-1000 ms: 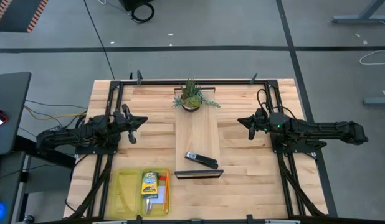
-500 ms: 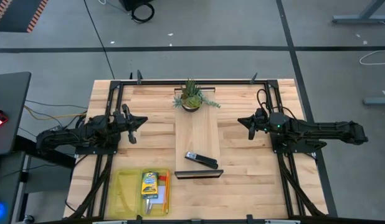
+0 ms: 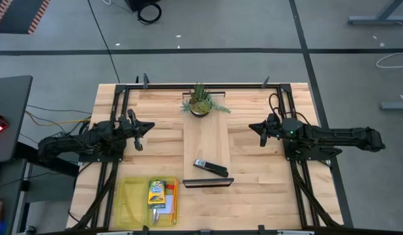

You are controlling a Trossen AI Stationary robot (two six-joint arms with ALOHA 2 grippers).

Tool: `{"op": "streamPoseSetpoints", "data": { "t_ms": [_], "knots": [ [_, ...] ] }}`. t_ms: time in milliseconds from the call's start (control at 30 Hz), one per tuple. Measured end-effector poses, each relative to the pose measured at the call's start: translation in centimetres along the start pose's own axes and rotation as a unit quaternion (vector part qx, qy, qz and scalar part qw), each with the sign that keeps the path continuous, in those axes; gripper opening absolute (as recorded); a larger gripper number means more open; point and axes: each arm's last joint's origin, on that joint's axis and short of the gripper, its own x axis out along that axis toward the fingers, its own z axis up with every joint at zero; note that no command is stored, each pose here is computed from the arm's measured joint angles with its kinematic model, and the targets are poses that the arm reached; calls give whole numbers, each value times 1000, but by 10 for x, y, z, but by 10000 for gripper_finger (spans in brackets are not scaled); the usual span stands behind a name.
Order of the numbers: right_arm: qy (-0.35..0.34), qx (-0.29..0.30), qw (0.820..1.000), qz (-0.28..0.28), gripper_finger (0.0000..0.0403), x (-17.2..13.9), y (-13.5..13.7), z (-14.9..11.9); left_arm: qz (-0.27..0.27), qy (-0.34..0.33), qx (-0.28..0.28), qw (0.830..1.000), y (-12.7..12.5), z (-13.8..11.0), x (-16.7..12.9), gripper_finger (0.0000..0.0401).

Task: Pack school essentials
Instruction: Return to Home Position

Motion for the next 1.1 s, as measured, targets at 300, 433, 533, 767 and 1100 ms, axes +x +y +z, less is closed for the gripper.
{"op": "streamPoseSetpoints", "data": {
  "t_ms": [300,433,533,767,1100],
  "knots": [
    [0,0,1000,0,10,0,0,0,0,0,0,1000,0,0,0,23],
    [0,0,1000,0,10,0,0,0,0,0,0,1000,0,0,0,29],
    [0,0,1000,0,10,0,0,0,0,0,0,1000,0,0,0,35],
    [0,0,1000,0,10,0,0,0,0,0,0,1000,0,0,0,29],
    [0,0,1000,0,10,0,0,0,0,0,0,1000,0,0,0,31]
  ]
}}
